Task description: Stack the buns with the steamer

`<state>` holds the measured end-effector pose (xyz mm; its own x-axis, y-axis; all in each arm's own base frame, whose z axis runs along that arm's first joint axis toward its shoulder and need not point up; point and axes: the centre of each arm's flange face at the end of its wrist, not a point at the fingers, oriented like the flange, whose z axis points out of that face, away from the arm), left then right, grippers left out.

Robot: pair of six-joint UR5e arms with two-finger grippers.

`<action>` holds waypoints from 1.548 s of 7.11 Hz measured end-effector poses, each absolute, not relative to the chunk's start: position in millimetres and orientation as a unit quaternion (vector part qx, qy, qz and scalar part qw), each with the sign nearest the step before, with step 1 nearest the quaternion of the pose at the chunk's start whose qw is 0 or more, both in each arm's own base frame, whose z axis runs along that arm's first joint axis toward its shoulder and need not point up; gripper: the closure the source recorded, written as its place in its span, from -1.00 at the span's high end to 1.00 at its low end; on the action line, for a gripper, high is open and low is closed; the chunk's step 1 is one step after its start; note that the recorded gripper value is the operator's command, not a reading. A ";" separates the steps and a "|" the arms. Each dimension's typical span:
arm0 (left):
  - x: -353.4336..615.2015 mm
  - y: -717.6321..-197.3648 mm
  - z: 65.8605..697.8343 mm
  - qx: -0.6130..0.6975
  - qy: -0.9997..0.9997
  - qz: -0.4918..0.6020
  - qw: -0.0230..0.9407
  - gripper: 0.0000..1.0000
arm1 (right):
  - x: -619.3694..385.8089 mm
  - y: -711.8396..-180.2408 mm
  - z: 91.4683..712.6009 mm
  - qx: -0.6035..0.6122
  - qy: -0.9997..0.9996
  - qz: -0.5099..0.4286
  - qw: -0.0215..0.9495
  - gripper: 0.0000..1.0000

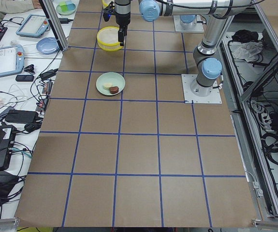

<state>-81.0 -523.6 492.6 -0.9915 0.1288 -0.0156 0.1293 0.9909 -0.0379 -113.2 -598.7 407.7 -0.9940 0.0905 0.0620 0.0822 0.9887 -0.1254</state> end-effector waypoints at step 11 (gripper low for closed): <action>10.0 -611.4 299.9 0.076 0.996 -0.029 0.021 1.00 | -295.4 -627.1 276.1 0.073 -0.992 0.104 0.012 1.00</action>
<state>10.0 -611.4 299.9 -0.9875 0.1502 -0.0468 0.1526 0.9868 -0.0539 -295.4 -627.1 276.1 -0.9892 -0.1413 0.0398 -0.1464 0.9679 -0.2043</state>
